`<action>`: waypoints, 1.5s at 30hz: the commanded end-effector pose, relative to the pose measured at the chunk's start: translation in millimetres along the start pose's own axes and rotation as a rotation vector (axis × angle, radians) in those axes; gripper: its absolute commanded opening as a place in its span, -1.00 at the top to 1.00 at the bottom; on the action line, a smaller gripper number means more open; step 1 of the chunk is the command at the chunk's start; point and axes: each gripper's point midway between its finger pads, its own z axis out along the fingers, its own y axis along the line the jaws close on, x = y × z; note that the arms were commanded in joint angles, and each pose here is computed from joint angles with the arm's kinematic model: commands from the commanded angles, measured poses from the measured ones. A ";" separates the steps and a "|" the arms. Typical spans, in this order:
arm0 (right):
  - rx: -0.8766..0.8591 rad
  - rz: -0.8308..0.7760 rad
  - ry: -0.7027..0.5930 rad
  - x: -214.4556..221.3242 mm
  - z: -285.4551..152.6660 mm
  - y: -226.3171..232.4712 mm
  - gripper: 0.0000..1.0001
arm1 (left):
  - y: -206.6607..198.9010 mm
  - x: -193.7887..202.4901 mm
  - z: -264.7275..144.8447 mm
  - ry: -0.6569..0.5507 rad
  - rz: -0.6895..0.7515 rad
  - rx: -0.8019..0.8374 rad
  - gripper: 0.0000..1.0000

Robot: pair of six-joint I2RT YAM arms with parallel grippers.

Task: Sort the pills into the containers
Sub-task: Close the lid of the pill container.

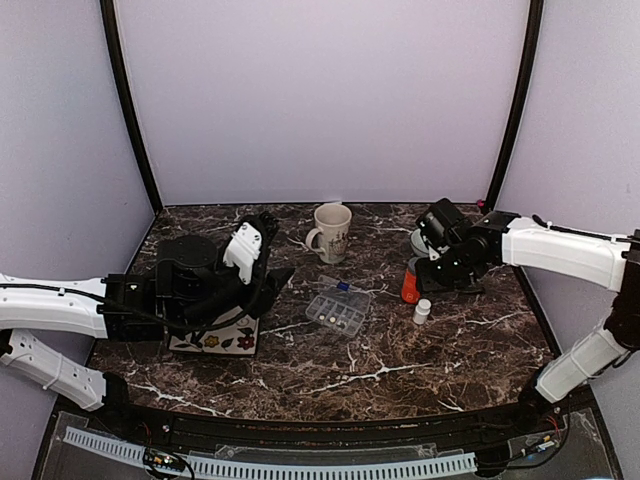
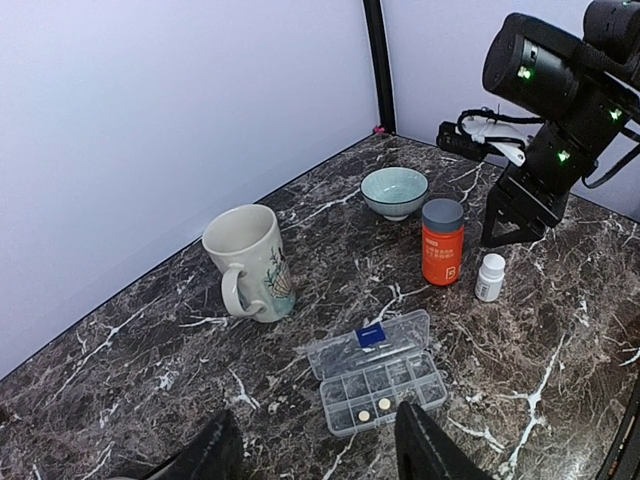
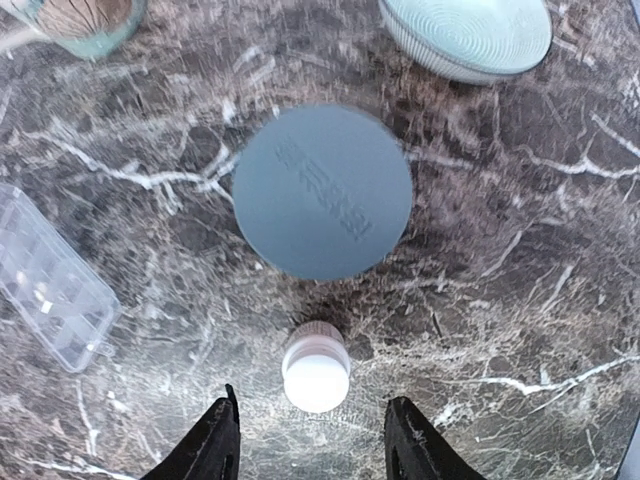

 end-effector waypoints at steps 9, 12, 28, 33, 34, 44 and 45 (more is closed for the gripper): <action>-0.114 -0.065 -0.159 -63.0 -44.2 51.6 0.20 | -10.6 35.0 7.7 0.090 -0.061 0.039 0.19; -0.140 -0.088 -0.155 -71.2 -36.2 68.2 0.31 | -18.5 49.8 13.5 0.140 -0.105 0.077 0.37; -0.278 -0.129 -0.045 -72.6 24.0 127.5 0.63 | -55.9 127.3 59.1 0.440 -0.435 0.278 1.00; -0.299 -0.133 -0.034 -72.1 31.5 134.3 0.65 | -62.2 143.5 70.1 0.495 -0.505 0.311 1.00; -0.305 -0.135 -0.030 -71.5 32.7 135.9 0.65 | -62.6 146.1 72.4 0.506 -0.518 0.315 1.00; -0.343 -0.142 -0.003 -66.6 43.3 148.8 0.66 | -68.0 177.9 95.4 0.594 -0.580 0.322 1.00; -0.343 -0.143 -0.004 -66.8 43.3 149.4 0.66 | -68.6 180.5 98.1 0.599 -0.584 0.319 1.00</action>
